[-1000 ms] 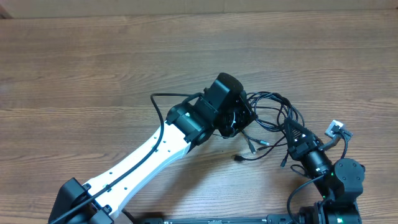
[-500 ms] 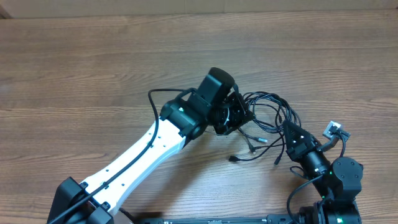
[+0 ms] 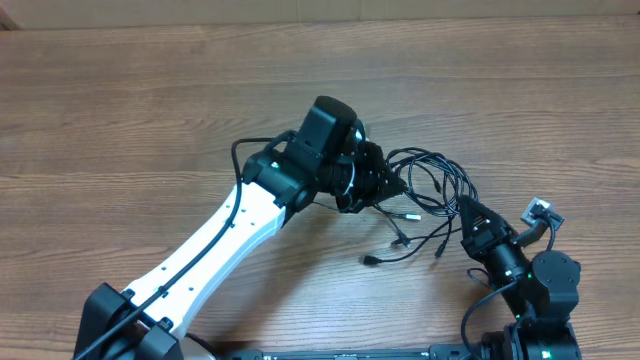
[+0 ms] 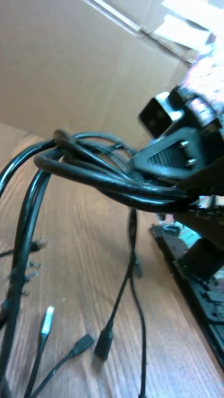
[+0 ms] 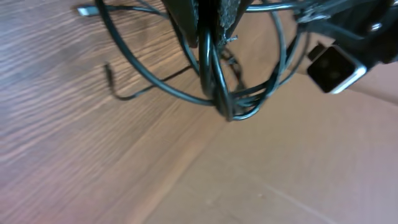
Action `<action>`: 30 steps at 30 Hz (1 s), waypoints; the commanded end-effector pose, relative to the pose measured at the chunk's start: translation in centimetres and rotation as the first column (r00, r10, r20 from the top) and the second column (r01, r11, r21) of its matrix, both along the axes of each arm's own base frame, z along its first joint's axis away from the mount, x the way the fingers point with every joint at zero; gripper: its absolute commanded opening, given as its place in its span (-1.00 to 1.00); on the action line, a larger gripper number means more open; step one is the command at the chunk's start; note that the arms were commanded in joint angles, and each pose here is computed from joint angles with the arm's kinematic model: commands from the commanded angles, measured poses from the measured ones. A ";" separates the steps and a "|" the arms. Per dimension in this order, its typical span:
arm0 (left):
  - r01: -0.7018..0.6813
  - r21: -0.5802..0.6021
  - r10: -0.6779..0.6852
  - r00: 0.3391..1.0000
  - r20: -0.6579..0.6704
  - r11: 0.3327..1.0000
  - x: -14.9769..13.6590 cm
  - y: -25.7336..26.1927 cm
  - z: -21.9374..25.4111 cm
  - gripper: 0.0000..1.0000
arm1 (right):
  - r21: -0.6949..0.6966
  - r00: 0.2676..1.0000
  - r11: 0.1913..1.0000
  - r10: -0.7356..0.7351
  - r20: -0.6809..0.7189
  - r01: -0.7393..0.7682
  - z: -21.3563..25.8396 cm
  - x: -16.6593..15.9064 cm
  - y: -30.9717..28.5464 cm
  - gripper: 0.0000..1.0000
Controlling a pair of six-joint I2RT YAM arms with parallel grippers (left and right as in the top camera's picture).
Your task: Untangle cables
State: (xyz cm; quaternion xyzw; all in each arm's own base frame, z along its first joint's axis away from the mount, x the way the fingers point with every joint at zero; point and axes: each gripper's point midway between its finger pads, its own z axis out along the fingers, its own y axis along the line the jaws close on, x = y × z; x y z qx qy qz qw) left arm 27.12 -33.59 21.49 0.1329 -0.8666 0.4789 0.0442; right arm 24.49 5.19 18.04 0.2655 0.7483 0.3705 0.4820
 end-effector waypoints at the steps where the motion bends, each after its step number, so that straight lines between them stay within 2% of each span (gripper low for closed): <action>1: 0.064 -0.084 -0.064 0.998 0.003 0.994 0.2 0.4 1.6 -0.92 | -0.040 0.996 0.995 -0.088 0.016 0.088 0.4 0.3 -1.6 -0.92; 10: 0.075 -0.159 -0.081 0.996 -0.028 0.984 1.0 2.0 2.8 -0.91 | -0.044 0.995 0.994 -0.098 0.005 0.099 0.2 0.2 -1.8 -0.92; 20: 0.063 -0.183 -0.070 0.997 -0.033 0.981 1.7 3.0 3.2 -0.91 | -0.067 0.995 0.993 -0.100 0.004 0.100 0.0 0.2 -1.9 -0.92; 26: 0.098 -0.155 -0.078 0.988 0.133 0.983 3.5 5.0 2.8 -0.91 | -0.069 0.994 0.992 -0.107 0.003 0.107 0.0 0.2 -2.1 -0.92; 30: 0.060 -0.108 -0.043 0.986 0.159 0.992 4.8 7.6 1.8 -0.91 | -0.069 0.994 0.992 -0.107 0.003 0.107 0.0 0.2 -2.1 -0.92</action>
